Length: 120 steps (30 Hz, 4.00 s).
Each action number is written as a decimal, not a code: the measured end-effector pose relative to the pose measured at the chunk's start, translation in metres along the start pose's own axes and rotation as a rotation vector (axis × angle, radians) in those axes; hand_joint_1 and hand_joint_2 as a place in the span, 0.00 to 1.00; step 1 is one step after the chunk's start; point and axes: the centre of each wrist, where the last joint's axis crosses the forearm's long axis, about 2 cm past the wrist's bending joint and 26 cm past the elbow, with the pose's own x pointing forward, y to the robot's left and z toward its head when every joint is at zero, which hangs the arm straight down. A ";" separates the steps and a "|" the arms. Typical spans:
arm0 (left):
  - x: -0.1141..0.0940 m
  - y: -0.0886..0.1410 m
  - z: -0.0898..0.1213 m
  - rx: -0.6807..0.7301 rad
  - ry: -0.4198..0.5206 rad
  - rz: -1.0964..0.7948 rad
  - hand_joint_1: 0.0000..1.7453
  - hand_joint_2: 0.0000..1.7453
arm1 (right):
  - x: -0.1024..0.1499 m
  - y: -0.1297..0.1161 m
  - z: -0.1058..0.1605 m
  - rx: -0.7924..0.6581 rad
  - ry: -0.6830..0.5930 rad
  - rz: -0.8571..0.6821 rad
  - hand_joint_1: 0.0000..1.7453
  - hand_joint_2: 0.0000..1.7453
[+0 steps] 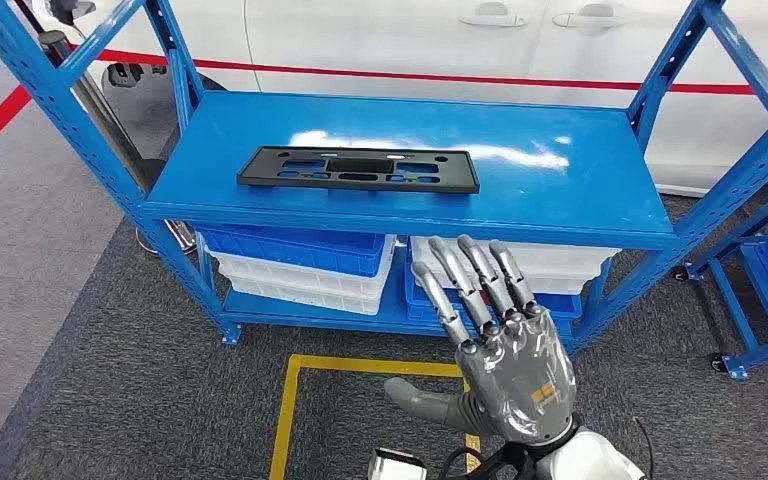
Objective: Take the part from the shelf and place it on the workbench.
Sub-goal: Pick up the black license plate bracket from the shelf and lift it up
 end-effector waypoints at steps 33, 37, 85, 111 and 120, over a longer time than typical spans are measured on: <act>-0.002 0.016 -0.022 0.030 -0.088 -0.118 0.00 1.00 | 0.010 0.067 0.004 0.379 0.144 -0.025 0.00 1.00; -0.005 0.017 -0.026 0.030 -0.096 -0.107 0.00 1.00 | 0.005 0.083 -0.007 0.430 0.194 0.026 0.00 1.00; -0.014 0.005 -0.031 -0.046 -0.105 0.033 0.00 0.00 | -0.006 0.101 0.016 0.467 0.300 -0.035 0.00 1.00; -0.009 -0.002 -0.033 -0.072 -0.129 -0.011 0.00 0.00 | -0.007 0.103 0.025 0.505 0.342 -0.054 0.00 1.00; -0.008 -0.002 -0.034 -0.076 -0.131 -0.022 0.00 0.00 | -0.006 0.103 0.025 0.505 0.334 -0.060 0.00 1.00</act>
